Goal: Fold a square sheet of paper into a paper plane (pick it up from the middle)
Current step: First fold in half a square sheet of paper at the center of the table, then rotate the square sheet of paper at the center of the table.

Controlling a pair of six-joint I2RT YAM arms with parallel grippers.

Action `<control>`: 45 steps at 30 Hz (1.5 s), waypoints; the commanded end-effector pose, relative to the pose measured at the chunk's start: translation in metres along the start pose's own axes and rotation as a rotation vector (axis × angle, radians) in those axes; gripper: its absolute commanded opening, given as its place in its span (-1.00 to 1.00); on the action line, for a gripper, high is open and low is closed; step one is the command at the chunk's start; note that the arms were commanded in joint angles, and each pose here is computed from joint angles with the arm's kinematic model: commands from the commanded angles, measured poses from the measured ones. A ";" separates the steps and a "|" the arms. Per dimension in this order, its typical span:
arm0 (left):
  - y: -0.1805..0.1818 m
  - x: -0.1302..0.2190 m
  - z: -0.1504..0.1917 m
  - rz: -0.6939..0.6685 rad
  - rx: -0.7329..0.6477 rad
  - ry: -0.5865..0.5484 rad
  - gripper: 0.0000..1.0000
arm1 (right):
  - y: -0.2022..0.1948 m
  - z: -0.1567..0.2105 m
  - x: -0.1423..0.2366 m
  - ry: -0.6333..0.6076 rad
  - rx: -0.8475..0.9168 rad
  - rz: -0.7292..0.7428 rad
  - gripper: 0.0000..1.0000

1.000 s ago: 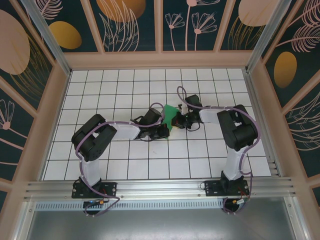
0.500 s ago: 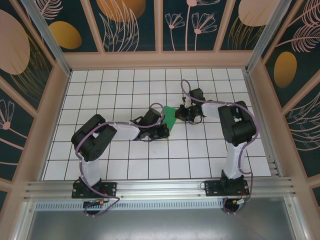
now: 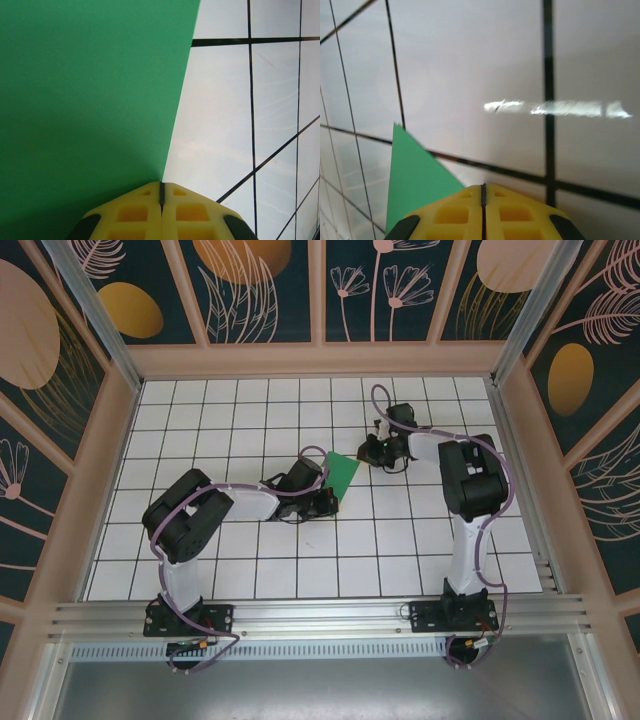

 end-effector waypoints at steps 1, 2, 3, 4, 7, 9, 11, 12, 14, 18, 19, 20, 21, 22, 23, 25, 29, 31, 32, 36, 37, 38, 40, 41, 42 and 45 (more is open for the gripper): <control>0.037 0.003 0.049 -0.143 0.045 0.159 -0.89 | -0.012 -0.030 0.009 -0.115 0.020 0.081 -0.81; 0.034 0.004 0.044 -0.137 0.039 0.148 -0.88 | -0.009 -0.031 0.014 -0.128 0.022 0.078 -0.81; 0.027 0.006 0.037 -0.125 0.029 0.130 -0.84 | -0.004 -0.032 0.021 -0.145 0.027 0.073 -0.79; 0.018 0.009 0.027 -0.104 0.017 0.106 -0.80 | 0.000 -0.031 0.029 -0.163 0.033 0.067 -0.77; -0.007 0.021 -0.002 -0.053 -0.017 0.023 -0.57 | 0.007 -0.024 0.049 -0.204 0.042 0.062 -0.70; -0.027 0.033 -0.032 -0.033 -0.043 -0.062 -0.46 | 0.008 -0.017 0.062 -0.232 0.045 0.063 -0.59; -0.033 0.045 -0.048 -0.047 -0.056 -0.123 -0.30 | 0.007 -0.007 0.071 -0.251 0.049 0.070 -0.48; -0.033 0.051 -0.055 -0.068 -0.060 -0.152 -0.25 | 0.007 -0.002 0.075 -0.259 0.049 0.077 -0.43; -0.028 0.061 -0.064 -0.117 -0.066 -0.196 -0.14 | 0.005 0.010 0.078 -0.266 0.053 0.097 -0.36; -0.002 0.081 -0.071 -0.235 -0.038 -0.257 0.10 | 0.010 0.036 0.068 -0.260 0.077 0.144 -0.30; 0.006 0.085 -0.071 -0.258 -0.026 -0.264 0.18 | 0.012 0.041 0.063 -0.258 0.084 0.159 -0.28; 0.012 0.088 -0.071 -0.271 -0.013 -0.270 0.22 | 0.016 0.045 0.058 -0.255 0.092 0.166 -0.27; 0.018 0.091 -0.070 -0.280 0.001 -0.275 0.28 | 0.017 0.048 0.051 -0.247 0.097 0.178 -0.25; 0.023 0.094 -0.069 -0.285 0.017 -0.282 0.33 | 0.019 0.051 0.044 -0.237 0.101 0.191 -0.25; 0.031 0.096 -0.064 -0.295 0.033 -0.279 0.38 | 0.020 0.051 0.039 -0.233 0.104 0.203 -0.25; 0.041 0.103 -0.062 -0.306 0.061 -0.297 0.47 | 0.023 0.053 0.025 -0.222 0.121 0.231 -0.24; 0.057 0.114 -0.058 -0.329 0.100 -0.325 0.63 | 0.026 0.051 0.004 -0.209 0.149 0.282 -0.23; 0.064 0.119 -0.055 -0.341 0.115 -0.333 0.71 | 0.024 0.052 -0.006 -0.198 0.163 0.311 -0.22; 0.067 0.121 -0.054 -0.347 0.121 -0.338 0.75 | 0.022 0.051 -0.009 -0.195 0.168 0.328 -0.22; 0.077 0.128 -0.049 -0.357 0.141 -0.349 0.97 | 0.019 0.063 -0.031 -0.133 0.296 0.384 -0.23; 0.079 0.130 -0.048 -0.358 0.147 -0.351 0.97 | 0.018 0.069 -0.037 -0.106 0.358 0.395 -0.23; 0.081 0.130 -0.047 -0.355 0.152 -0.351 0.97 | 0.017 0.073 -0.041 -0.081 0.417 0.405 -0.23; 0.082 0.132 -0.044 -0.342 0.162 -0.350 0.97 | 0.015 0.083 -0.051 -0.023 0.549 0.420 -0.24; 0.083 0.132 -0.043 -0.335 0.166 -0.349 0.97 | 0.013 0.086 -0.054 0.000 0.599 0.426 -0.25; 0.083 0.131 -0.042 -0.326 0.168 -0.344 0.97 | 0.013 0.088 -0.055 0.018 0.638 0.424 -0.25; 0.080 0.127 -0.038 -0.290 0.175 -0.328 0.97 | 0.033 0.089 -0.051 0.024 0.684 0.358 -0.25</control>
Point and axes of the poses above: each hand's point on the last joint's axis, 136 mm out from that joint toward the fingers, its own x axis back along the fingers, its own y axis along the line the jaws close on, z = x × y, the point moved 1 cm from there along x, back along the fingers, and after that the axes turned 13 degrees about -x, right-handed, at the moved point
